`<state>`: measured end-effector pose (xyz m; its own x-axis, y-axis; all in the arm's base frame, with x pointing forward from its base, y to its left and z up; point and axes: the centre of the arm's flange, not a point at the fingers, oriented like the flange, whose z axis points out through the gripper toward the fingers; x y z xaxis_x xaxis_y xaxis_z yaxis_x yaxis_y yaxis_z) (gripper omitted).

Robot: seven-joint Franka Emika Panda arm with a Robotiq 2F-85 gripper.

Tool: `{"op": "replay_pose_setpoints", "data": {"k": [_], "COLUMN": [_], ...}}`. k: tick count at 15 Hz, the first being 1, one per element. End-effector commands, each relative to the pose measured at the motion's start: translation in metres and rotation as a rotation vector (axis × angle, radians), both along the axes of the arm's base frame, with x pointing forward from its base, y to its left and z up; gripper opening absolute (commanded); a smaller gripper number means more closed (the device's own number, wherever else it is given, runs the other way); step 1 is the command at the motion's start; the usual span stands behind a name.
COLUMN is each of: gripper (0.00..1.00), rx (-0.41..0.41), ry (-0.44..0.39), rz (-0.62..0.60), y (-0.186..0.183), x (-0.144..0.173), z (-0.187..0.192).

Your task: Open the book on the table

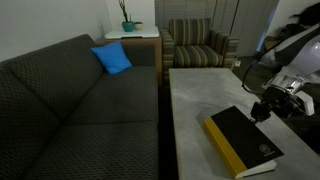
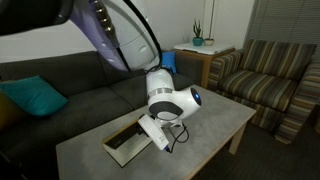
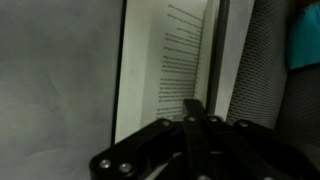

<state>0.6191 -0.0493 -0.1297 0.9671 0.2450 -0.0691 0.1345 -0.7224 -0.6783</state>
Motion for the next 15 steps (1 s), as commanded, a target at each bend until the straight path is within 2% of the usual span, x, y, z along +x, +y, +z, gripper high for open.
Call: {"op": "replay_pose_setpoints", "data": {"k": [1, 5, 9, 11, 15], "gripper": [0.00, 0.00, 0.00, 0.00, 0.00], "rx": [0.099, 0.171, 0.284, 0.326, 0.359], "ry": [-0.037, -0.024, 0.106, 0.145, 0.219], "rz": [0.030, 0.107, 0.195, 0.231, 0.289], "y": [0.006, 0.025, 0.048, 0.059, 0.082], "x": [0.023, 0.032, 0.030, 0.033, 0.033], "z": [-0.003, 0.009, 0.026, 0.029, 0.033]}}
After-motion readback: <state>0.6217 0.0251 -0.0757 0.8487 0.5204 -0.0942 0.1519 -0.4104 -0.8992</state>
